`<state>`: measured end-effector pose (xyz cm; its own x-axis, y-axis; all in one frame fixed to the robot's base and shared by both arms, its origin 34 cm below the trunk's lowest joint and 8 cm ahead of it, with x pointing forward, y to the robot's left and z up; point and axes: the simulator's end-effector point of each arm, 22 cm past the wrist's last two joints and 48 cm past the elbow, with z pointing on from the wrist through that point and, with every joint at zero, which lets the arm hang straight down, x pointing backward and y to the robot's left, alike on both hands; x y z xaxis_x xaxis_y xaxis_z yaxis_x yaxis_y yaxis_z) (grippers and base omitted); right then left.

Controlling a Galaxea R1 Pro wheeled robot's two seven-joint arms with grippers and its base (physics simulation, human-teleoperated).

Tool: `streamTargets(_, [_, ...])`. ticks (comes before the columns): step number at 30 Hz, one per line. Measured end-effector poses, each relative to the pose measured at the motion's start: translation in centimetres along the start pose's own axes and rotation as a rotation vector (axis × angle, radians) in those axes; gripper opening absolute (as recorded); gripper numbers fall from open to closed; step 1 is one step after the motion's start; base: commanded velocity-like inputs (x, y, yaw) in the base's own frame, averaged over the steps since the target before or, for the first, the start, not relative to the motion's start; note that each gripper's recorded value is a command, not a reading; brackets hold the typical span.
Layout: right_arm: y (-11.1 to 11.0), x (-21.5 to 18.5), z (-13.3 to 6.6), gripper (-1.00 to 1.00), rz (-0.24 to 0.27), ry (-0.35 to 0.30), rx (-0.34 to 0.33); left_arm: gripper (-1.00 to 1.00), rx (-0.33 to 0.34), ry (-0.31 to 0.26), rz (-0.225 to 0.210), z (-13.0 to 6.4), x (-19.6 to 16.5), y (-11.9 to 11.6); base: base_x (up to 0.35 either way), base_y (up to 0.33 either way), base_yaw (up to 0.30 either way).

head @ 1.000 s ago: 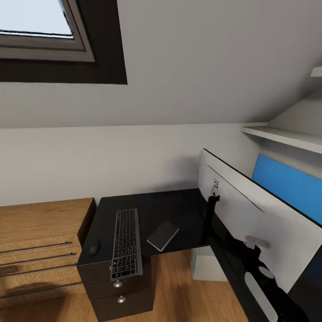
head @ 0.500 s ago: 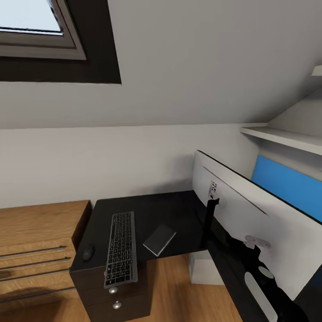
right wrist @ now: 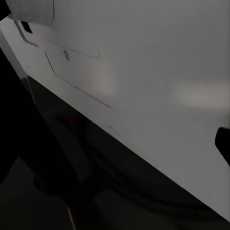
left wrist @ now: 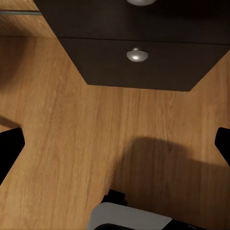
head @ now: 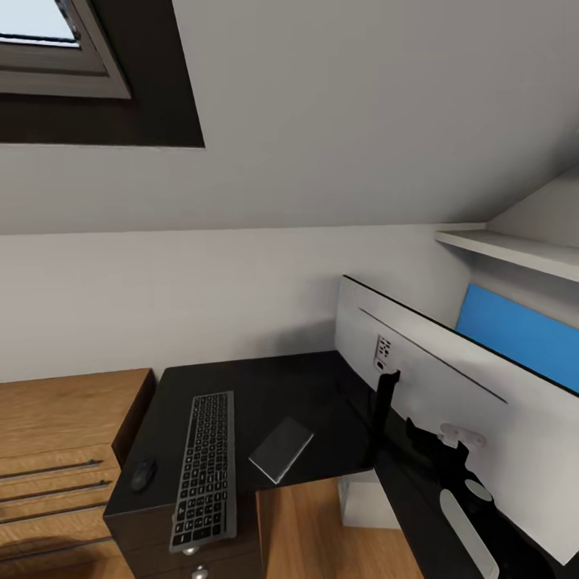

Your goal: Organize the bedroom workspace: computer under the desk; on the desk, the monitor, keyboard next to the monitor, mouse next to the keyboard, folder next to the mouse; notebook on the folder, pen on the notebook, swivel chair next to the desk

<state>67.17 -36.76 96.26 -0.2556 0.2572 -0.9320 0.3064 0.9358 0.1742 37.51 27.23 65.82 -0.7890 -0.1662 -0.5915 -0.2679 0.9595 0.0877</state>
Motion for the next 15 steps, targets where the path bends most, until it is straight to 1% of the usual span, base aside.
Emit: streamTargets(15, [-0.15,0.46,0.03,1.0,-0.004,0.009,0.004,1.0,0.002,0.0,0.001,0.0,0.0,-0.05,0.007,-0.002,0.0])
